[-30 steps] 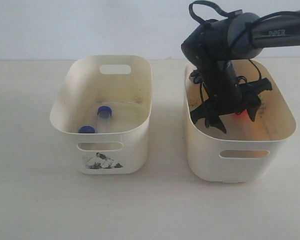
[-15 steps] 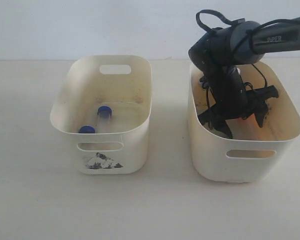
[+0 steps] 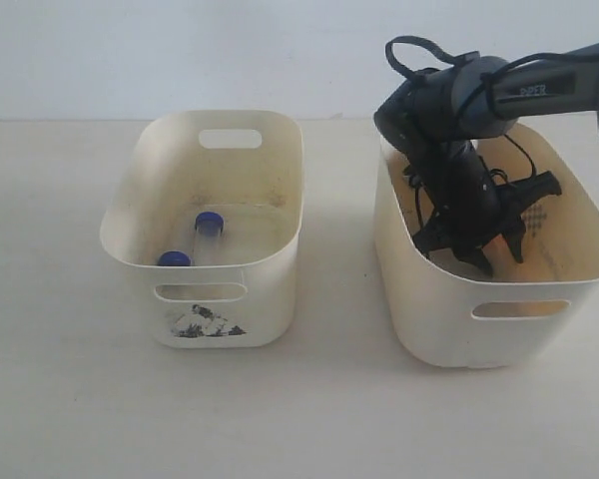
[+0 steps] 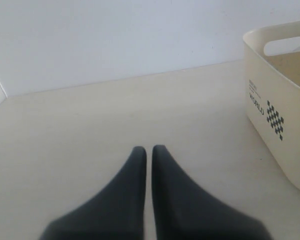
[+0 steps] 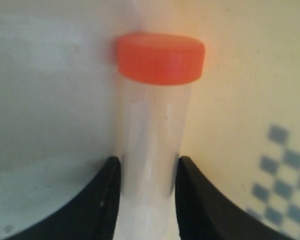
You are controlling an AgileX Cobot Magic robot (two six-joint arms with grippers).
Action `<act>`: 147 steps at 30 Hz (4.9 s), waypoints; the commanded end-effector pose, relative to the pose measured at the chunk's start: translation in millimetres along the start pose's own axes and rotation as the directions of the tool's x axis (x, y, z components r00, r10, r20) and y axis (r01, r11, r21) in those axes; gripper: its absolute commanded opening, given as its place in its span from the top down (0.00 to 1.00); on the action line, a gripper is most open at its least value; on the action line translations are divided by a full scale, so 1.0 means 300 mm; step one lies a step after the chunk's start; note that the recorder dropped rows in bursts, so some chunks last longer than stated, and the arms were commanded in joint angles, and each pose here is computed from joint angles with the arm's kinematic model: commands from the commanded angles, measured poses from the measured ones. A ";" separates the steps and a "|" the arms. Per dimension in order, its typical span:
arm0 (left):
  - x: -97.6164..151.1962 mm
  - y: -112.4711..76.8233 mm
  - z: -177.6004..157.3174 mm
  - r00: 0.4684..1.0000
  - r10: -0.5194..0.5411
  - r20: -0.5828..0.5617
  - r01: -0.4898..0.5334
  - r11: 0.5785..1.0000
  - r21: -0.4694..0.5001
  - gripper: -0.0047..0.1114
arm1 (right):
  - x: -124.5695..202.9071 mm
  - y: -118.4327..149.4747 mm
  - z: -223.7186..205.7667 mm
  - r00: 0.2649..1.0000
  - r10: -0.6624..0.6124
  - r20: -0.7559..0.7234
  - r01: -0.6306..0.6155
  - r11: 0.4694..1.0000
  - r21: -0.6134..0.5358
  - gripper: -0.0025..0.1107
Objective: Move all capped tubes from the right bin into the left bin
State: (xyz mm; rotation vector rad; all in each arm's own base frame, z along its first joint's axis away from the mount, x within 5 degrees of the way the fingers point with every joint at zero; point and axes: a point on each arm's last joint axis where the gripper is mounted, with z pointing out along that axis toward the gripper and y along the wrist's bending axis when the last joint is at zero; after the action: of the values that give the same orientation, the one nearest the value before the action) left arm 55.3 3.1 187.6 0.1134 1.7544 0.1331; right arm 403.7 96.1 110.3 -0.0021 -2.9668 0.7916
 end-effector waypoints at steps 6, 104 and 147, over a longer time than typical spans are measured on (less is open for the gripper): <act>-0.007 0.001 -0.002 1.000 -0.013 0.015 0.013 1.000 -0.001 0.92 | -0.027 0.049 -0.007 0.999 -0.045 0.009 0.046 0.990 -0.135 0.98; -0.007 0.001 -0.002 1.000 -0.013 0.015 0.013 1.000 -0.001 0.92 | 1.059 -0.631 -0.435 0.016 0.451 0.892 0.050 0.891 -0.451 0.97; -0.007 0.001 -0.002 1.000 -0.013 0.015 0.013 1.000 -0.001 0.92 | 1.175 -0.368 0.029 0.191 0.468 0.863 0.065 0.871 -0.487 0.97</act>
State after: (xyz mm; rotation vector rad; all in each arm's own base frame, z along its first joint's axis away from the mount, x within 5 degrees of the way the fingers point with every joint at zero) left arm 55.3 3.1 187.6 0.1134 1.7544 0.1331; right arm 53.5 2.9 181.0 0.1078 -4.4395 -0.0733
